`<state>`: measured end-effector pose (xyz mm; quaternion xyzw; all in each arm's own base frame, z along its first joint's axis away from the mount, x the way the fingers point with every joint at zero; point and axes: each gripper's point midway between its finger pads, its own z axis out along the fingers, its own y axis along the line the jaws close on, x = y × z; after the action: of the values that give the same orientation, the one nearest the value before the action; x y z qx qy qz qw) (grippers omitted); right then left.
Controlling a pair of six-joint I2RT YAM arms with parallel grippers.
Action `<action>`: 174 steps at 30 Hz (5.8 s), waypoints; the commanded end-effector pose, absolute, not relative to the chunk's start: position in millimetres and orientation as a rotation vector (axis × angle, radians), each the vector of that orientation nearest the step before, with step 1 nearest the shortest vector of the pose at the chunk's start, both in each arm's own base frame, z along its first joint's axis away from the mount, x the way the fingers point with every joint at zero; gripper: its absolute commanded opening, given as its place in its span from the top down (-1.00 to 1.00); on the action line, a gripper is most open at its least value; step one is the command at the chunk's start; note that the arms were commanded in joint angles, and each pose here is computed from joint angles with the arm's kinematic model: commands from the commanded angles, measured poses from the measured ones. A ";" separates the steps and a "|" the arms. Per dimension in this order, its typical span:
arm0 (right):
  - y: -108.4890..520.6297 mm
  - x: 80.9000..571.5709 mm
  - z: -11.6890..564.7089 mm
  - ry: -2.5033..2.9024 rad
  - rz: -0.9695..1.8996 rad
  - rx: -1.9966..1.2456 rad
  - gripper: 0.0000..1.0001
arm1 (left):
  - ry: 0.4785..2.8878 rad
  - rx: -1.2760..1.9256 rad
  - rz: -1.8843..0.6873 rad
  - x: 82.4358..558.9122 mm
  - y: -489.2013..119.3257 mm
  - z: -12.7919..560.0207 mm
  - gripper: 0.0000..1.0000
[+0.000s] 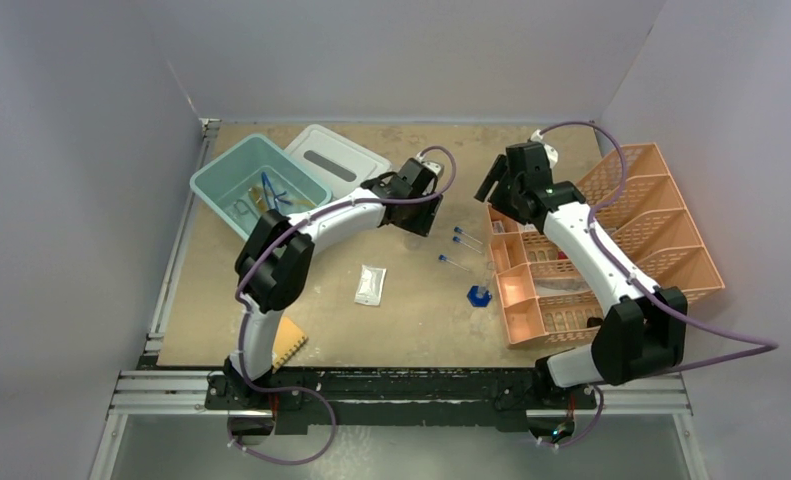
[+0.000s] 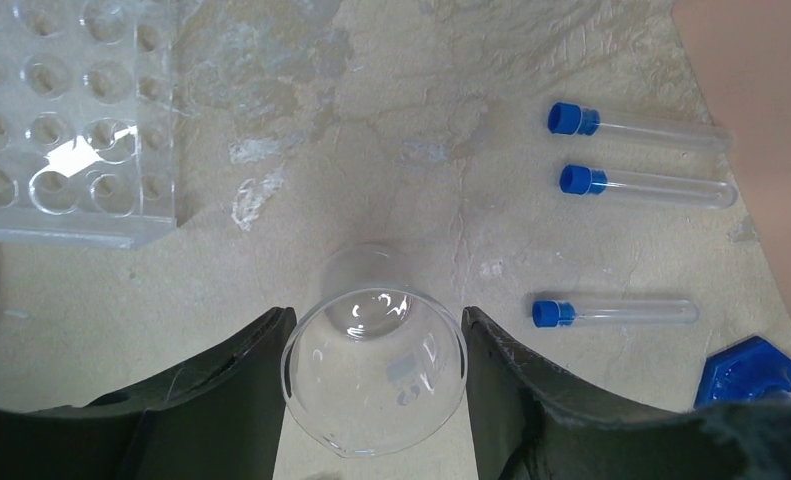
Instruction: Organize the chemistry lab equipment
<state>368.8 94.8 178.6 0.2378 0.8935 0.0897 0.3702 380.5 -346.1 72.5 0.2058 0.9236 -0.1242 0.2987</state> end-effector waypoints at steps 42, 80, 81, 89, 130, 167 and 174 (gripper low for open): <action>132.6 475.3 169.3 2.389 0.317 0.478 -0.38 | 2.437 -0.780 0.048 361.2 -23.9 123.0 0.35; 138.7 474.2 182.7 2.343 0.390 0.476 -0.37 | 2.201 -0.824 0.071 383.0 -2.3 187.2 -0.56; 138.3 474.2 184.6 2.337 0.391 0.473 -0.38 | 2.195 -0.809 0.050 384.2 -4.4 193.5 -0.56; 140.3 474.4 197.6 2.283 0.412 0.368 -0.39 | 2.144 -0.584 -0.242 393.9 -44.5 246.9 -0.44; 349.0 297.5 43.0 2.735 0.166 -0.517 -0.37 | 1.897 -0.636 -0.067 338.2 -40.7 303.9 -0.25; 331.2 327.1 185.3 2.229 0.864 -0.601 1.00 | 2.019 0.151 -1.103 307.9 -218.4 258.2 -0.28; 320.0 318.9 241.7 2.068 0.924 -0.820 1.00 | 2.009 0.298 -1.253 302.0 -241.2 267.0 -0.29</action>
<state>335.4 308.7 200.4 -0.2267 0.8547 0.3193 0.3409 305.1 -219.4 233.0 0.0396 0.8263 -0.4315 0.3599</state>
